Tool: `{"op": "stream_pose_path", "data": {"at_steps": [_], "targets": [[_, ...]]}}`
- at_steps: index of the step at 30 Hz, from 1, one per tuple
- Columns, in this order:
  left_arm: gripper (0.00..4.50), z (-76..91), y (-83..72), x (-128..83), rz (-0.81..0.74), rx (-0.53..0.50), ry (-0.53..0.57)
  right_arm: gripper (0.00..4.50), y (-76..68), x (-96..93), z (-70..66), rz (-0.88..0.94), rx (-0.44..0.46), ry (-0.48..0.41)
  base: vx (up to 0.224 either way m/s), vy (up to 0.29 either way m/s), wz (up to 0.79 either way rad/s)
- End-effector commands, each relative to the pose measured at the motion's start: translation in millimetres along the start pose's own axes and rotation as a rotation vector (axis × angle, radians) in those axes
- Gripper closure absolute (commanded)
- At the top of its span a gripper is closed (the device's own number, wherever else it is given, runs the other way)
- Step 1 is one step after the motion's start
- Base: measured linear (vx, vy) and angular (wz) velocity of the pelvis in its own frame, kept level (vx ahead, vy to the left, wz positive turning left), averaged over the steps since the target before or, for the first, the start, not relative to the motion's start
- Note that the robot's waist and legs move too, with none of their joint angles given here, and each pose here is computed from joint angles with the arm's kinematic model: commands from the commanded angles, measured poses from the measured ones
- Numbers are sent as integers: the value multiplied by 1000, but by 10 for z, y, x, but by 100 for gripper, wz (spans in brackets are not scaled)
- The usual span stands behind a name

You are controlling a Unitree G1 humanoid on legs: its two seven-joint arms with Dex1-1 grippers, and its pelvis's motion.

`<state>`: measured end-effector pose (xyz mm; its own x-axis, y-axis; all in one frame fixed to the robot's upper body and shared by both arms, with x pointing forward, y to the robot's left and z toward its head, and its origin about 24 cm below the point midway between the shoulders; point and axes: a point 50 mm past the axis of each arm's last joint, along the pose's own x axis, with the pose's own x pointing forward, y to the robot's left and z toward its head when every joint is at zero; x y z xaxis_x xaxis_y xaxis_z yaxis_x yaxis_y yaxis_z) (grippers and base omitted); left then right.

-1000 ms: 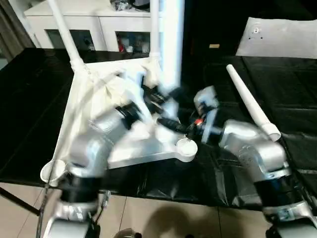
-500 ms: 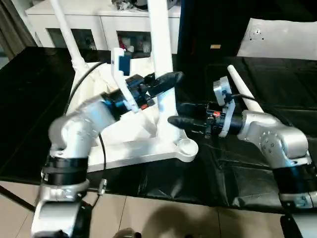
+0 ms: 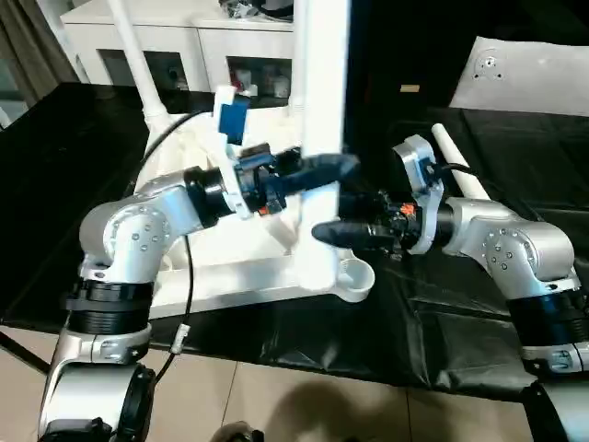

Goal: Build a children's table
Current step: Pick table leg

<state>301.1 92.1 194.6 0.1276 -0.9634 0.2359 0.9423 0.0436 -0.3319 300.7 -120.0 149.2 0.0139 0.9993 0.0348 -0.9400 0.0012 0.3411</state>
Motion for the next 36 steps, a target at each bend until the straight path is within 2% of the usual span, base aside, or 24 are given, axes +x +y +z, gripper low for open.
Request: {"op": "stream_pose_path", "data": {"at_steps": [1,3,5,9,10,14,16,21,22,24,27,29,36], "targets": [[261,68,-52,73,-55,23,1,111,17,25,39,5,-19,17,0,0,0],[261,60,-45,83,-57,25,1,121,12,40,16,4,-17,21,0,0,0],[261,61,-41,83,-57,26,-3,155,11,47,2,5,-16,22,0,0,0],[261,61,-22,76,-42,33,-4,174,21,63,-40,8,-11,30,0,0,0],[261,57,-11,70,-31,37,0,198,21,64,-50,6,-10,32,0,0,0],[261,45,18,54,6,46,5,218,13,57,-72,-11,-13,36,0,0,0],[261,37,30,42,24,52,9,247,8,54,-87,-23,-17,39,0,0,0],[261,22,62,14,90,43,-5,256,0,61,-98,-51,-23,15,0,0,0],[226,22,64,12,97,42,-8,257,-2,64,-98,-58,-26,9,0,0,0],[191,22,64,12,97,42,-8,257,-2,64,-98,-58,-26,9,0,0,0],[181,26,82,-4,137,53,-23,258,-14,71,-102,-89,-39,-5,0,0,0],[150,5,77,-16,152,78,-10,259,-27,75,-104,-112,-46,-17,0,0,0],[142,-117,80,-80,317,187,19,259,-81,90,-131,-204,-80,-31,0,0,0]]}}
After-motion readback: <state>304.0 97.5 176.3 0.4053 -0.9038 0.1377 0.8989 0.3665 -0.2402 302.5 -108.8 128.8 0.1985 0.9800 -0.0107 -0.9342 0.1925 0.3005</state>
